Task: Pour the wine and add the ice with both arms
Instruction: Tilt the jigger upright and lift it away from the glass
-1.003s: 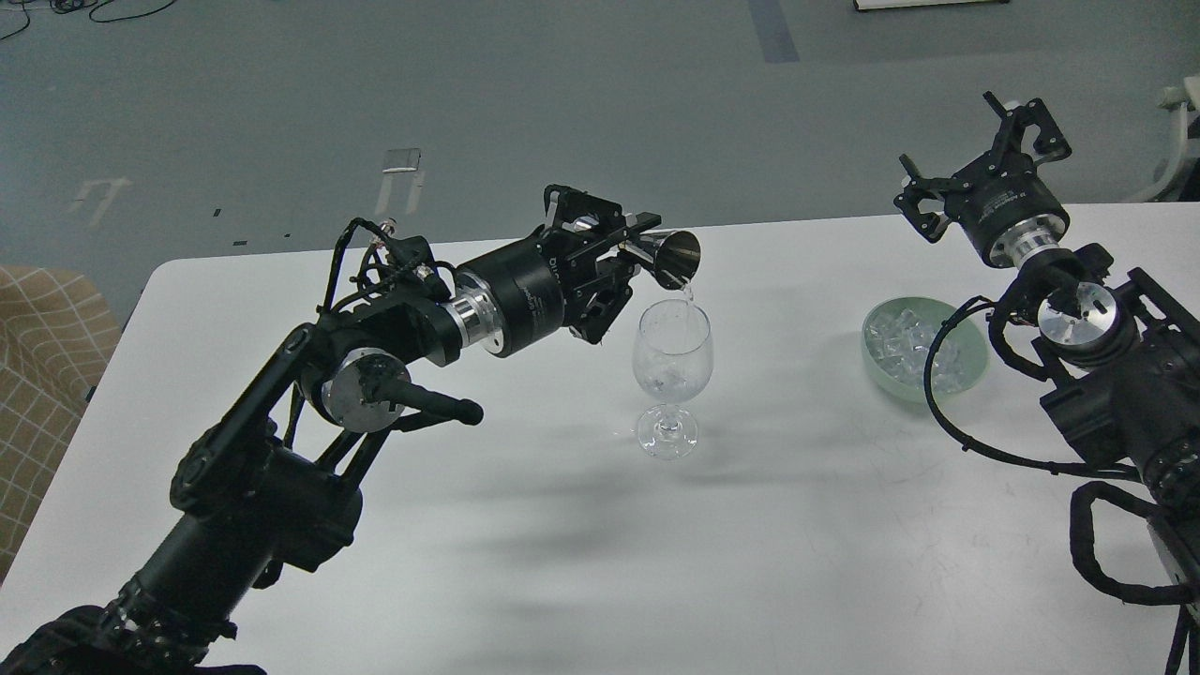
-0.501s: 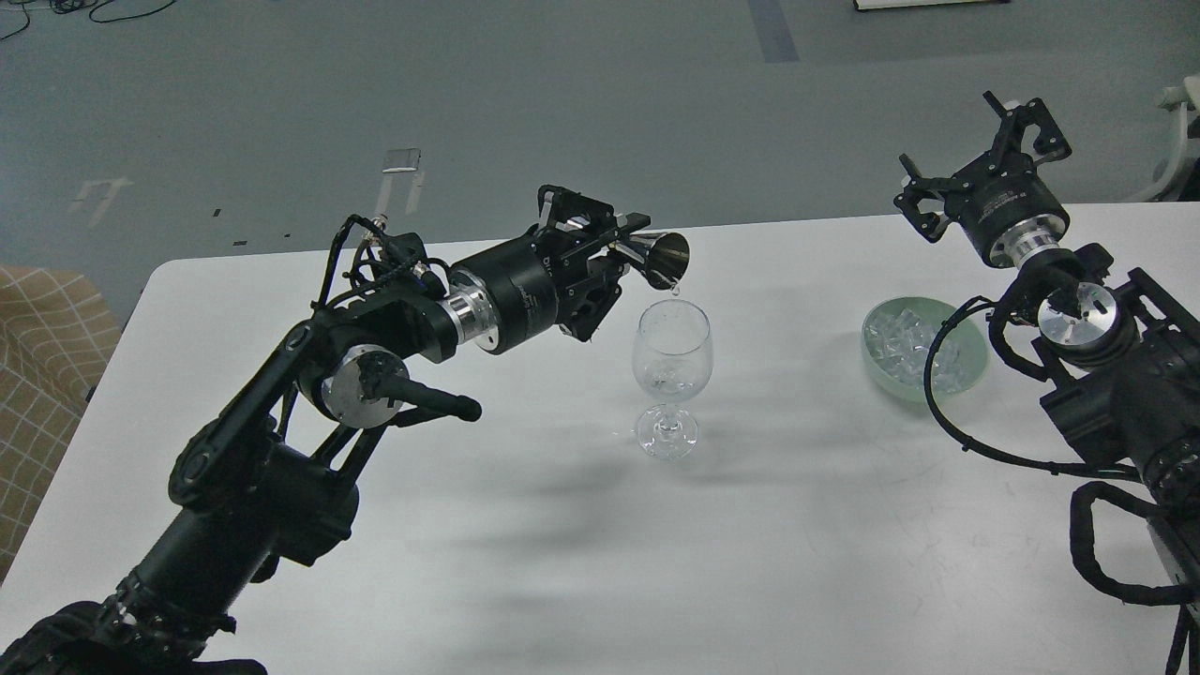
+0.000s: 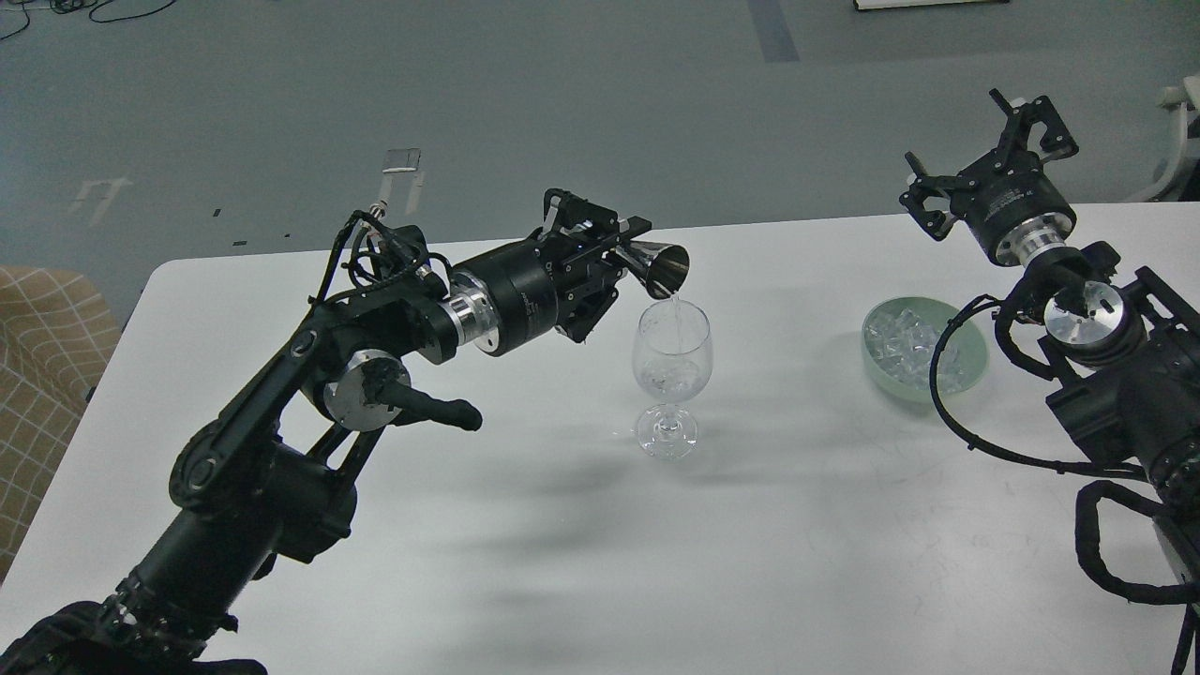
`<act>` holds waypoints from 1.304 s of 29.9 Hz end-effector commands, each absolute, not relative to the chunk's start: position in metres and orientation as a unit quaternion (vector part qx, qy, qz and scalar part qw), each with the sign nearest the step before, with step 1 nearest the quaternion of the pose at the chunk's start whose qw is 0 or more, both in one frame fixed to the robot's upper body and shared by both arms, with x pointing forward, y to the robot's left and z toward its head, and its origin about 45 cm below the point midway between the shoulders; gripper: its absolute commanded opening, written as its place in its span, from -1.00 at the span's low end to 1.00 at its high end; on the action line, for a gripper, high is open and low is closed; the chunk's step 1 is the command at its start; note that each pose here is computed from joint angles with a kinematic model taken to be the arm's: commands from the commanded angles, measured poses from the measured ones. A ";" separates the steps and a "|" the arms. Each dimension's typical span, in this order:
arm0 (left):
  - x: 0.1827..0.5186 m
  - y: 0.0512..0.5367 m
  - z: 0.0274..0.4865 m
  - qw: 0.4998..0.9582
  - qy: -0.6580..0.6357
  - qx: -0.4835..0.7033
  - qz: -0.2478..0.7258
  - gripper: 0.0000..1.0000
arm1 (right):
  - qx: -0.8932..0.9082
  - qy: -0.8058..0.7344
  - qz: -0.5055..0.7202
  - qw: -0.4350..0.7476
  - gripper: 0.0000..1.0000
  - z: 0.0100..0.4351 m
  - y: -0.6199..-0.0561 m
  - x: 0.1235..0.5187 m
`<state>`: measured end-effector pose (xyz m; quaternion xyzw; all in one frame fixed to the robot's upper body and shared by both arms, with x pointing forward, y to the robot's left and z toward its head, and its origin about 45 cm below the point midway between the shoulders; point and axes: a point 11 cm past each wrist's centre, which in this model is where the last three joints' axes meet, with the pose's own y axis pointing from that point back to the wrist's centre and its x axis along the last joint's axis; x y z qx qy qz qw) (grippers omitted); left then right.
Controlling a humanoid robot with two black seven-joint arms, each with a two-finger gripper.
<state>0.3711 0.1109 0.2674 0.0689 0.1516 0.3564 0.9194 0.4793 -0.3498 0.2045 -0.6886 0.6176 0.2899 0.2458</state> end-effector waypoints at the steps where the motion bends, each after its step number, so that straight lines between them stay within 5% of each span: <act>1: 0.372 0.111 0.267 0.919 0.147 0.073 0.358 -0.96 | -0.692 0.615 0.287 0.246 1.00 0.207 -0.349 0.480; 39: 0.377 0.106 0.285 0.934 0.007 0.136 0.331 -0.97 | -0.700 0.615 0.260 0.254 1.00 0.233 -0.362 0.486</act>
